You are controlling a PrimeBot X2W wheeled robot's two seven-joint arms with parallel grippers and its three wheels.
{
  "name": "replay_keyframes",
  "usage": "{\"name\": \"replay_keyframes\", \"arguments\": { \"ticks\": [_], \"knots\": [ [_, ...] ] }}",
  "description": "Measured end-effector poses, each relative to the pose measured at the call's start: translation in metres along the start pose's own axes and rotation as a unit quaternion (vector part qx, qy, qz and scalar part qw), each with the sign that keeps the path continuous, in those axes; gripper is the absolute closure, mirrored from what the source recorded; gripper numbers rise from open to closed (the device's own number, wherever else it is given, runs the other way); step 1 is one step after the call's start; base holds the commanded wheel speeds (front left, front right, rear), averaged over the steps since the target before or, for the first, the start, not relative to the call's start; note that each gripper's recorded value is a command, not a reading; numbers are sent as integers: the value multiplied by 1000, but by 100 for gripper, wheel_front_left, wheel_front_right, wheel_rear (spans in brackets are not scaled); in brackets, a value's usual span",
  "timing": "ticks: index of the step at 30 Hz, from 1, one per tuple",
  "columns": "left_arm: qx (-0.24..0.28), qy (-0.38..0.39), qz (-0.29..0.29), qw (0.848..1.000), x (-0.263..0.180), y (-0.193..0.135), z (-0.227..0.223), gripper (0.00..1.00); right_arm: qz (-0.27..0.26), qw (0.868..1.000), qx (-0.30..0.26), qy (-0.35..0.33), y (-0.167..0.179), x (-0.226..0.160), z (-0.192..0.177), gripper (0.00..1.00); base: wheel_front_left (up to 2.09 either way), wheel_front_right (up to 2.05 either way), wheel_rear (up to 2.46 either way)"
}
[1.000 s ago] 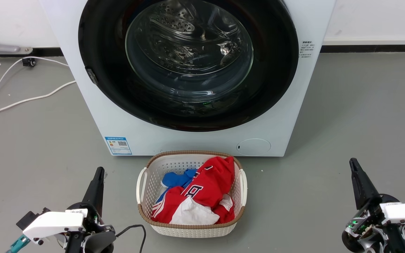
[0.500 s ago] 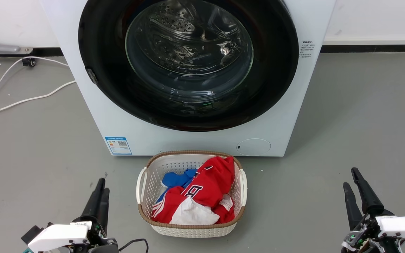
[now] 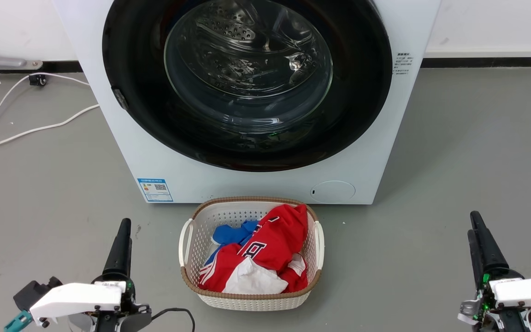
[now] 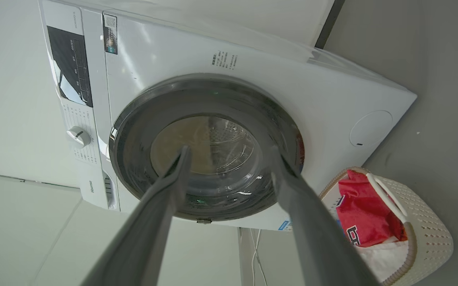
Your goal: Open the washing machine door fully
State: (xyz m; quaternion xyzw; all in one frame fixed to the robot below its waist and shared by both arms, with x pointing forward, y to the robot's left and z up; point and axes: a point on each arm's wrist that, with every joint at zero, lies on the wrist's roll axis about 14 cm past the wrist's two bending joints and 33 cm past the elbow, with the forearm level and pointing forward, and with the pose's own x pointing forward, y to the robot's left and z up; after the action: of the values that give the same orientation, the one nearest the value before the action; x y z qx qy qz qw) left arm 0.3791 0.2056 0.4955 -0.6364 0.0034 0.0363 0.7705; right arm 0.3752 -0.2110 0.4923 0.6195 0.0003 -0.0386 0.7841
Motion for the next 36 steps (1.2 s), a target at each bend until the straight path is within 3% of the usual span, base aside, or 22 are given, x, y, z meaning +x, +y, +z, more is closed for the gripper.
{"name": "replay_keyframes", "arguments": {
  "ticks": [11, 22, 36],
  "knots": [
    [135, 0, -2, 991, 1, -12, -7, 0, 33, 990, -140, -7, 21, 0, 0, 0, 0, 0, 0],
    [254, -4, -2, 967, -1, -16, -13, 0, 58, 960, -274, -9, 35, -5, -7, 0, 0, 0, 0],
    [348, -13, -25, 937, -6, -26, -19, 0, 73, 925, -372, -17, 40, -12, -10, 0, 0, 0, 0]
  ]
}}
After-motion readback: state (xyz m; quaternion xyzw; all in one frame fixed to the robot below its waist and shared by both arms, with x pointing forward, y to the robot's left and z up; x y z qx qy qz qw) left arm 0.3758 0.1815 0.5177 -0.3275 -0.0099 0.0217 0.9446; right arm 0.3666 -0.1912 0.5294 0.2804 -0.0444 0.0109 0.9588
